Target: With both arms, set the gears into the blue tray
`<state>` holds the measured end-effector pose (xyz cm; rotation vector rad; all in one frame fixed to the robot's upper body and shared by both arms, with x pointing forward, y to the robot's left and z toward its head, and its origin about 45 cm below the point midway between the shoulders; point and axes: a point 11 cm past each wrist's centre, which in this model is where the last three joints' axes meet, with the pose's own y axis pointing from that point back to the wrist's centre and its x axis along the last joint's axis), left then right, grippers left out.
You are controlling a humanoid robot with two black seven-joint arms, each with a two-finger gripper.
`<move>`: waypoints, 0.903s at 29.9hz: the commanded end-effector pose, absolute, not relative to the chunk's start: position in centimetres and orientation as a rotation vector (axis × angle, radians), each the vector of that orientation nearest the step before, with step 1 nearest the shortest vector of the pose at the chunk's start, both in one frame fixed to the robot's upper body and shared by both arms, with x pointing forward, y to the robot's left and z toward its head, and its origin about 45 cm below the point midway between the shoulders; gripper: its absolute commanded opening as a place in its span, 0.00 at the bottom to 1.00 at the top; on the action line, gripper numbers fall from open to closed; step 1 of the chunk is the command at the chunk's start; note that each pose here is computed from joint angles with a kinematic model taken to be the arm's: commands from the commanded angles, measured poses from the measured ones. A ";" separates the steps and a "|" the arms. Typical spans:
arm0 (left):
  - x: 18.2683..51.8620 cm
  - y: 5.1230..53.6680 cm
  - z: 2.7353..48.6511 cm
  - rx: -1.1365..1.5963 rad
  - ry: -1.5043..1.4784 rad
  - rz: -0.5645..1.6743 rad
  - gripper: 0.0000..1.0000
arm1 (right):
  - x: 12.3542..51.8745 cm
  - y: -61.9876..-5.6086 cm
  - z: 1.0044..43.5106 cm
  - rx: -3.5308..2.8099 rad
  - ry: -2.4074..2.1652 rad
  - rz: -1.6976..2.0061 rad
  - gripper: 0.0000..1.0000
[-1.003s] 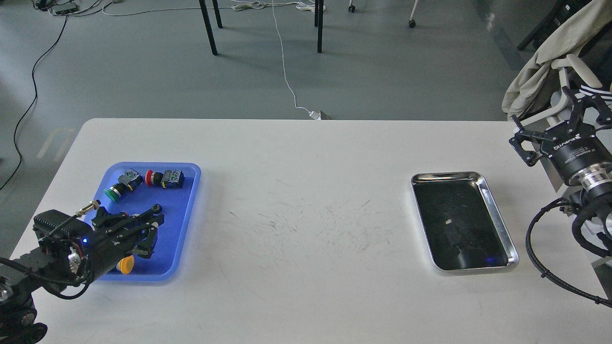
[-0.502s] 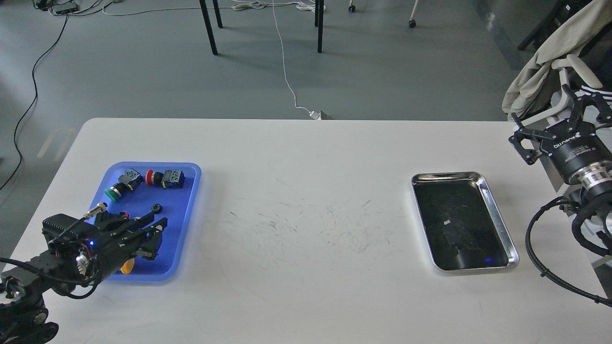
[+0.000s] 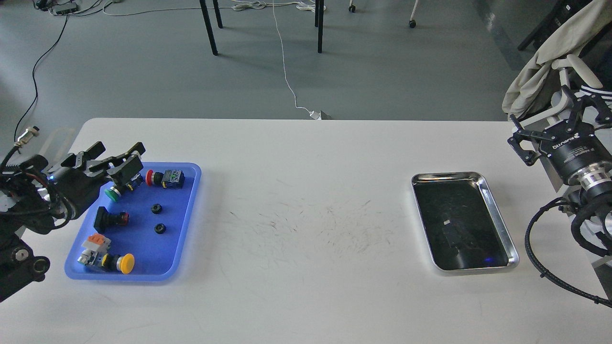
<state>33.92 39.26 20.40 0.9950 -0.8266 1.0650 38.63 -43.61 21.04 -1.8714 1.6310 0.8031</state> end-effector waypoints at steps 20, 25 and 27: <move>45.7 29.4 20.7 0.072 0.229 1.401 0.98 | 39.6 -42.0 21.1 -1.867 1.586 0.814 0.99; 45.7 29.7 21.1 -0.079 0.369 1.375 0.98 | 39.8 -41.6 21.1 -1.884 1.577 0.822 0.99; 45.7 29.9 21.2 -0.106 0.390 1.373 0.98 | 40.0 -41.2 21.1 -1.897 1.571 0.826 0.99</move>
